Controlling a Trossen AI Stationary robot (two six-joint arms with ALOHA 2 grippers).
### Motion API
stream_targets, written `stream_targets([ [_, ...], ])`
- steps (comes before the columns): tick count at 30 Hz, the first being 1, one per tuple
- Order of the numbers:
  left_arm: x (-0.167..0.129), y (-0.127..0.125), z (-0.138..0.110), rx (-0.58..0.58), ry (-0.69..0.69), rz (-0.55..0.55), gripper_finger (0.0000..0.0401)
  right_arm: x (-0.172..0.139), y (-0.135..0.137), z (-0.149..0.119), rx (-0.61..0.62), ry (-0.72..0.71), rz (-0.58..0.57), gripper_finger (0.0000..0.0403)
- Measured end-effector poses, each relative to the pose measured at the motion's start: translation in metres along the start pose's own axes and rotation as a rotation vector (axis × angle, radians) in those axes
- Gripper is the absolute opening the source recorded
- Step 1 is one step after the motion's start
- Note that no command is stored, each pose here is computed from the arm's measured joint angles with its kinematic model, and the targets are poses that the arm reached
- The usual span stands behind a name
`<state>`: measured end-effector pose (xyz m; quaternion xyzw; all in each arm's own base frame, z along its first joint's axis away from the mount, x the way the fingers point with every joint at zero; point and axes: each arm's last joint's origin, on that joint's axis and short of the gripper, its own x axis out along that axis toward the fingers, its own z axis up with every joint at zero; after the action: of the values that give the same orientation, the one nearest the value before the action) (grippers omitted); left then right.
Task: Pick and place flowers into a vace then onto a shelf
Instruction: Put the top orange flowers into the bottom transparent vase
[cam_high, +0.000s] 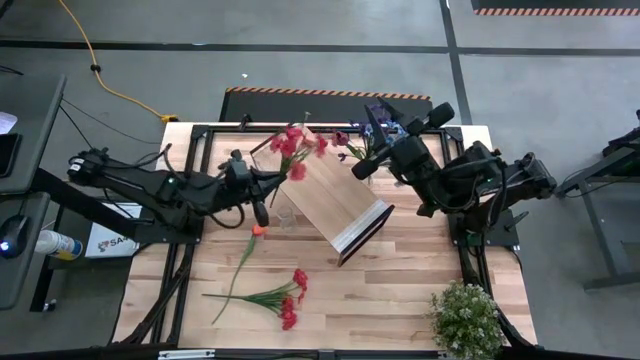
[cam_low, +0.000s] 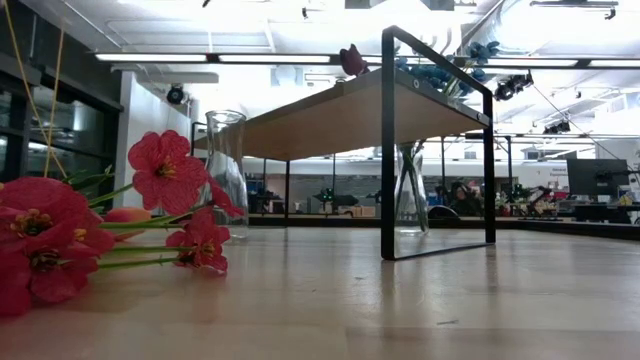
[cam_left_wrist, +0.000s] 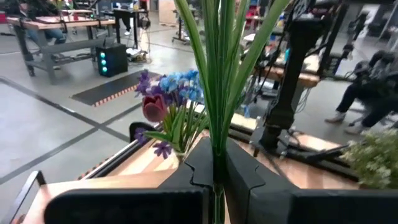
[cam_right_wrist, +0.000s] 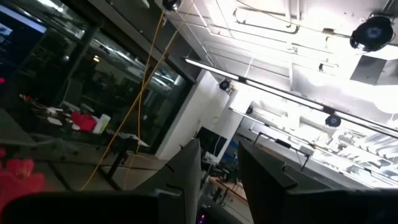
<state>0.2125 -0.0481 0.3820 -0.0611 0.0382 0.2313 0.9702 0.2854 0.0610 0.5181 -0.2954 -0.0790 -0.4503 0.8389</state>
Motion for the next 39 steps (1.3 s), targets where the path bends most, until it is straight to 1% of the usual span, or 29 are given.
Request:
stream_targets([
  [4,0.007,-0.005,-0.006,0.025,0.019,0.021,0.0048,0.0,0.0,0.0,-0.017,-0.001,0.0,0.0099],
  [7,0.011,-0.008,-0.009,0.011,0.02,0.023,0.0048,0.0,0.0,0.0,-0.018,0.0,0.0,0.0099],
  [11,0.013,-0.011,-0.007,-0.014,-0.001,-0.001,0.0048,0.0,0.0,0.0,-0.018,-0.001,0.0,0.0099],
  [17,0.017,-0.015,-0.01,-0.012,0.002,-0.011,0.0048,-0.001,-0.005,0.001,-0.029,-0.003,-0.006,0.0099],
  [21,0.022,-0.017,-0.028,-0.025,-0.044,-0.046,0.0048,-0.001,-0.006,0.002,-0.026,-0.012,-0.007,0.0099],
  [25,0.02,-0.011,-0.051,-0.065,-0.083,-0.049,0.0048,-0.001,-0.007,0.003,-0.023,-0.023,-0.005,0.0099],
  [28,0.016,-0.004,-0.06,-0.092,-0.107,-0.026,0.0048,-0.001,-0.008,0.003,-0.021,-0.033,-0.003,0.0099],
  [31,0.014,0.0,-0.068,-0.102,-0.117,-0.026,0.0048,-0.001,-0.008,0.003,-0.022,-0.043,0.0,0.0099],
  [36,0.013,0.004,-0.082,-0.083,-0.105,0.008,0.0048,-0.001,-0.008,0.003,-0.022,-0.049,0.002,0.0099],
  [39,0.013,0.005,-0.086,-0.094,-0.118,0.009,0.0048,-0.001,-0.008,0.003,-0.022,-0.049,0.002,0.0099],
])
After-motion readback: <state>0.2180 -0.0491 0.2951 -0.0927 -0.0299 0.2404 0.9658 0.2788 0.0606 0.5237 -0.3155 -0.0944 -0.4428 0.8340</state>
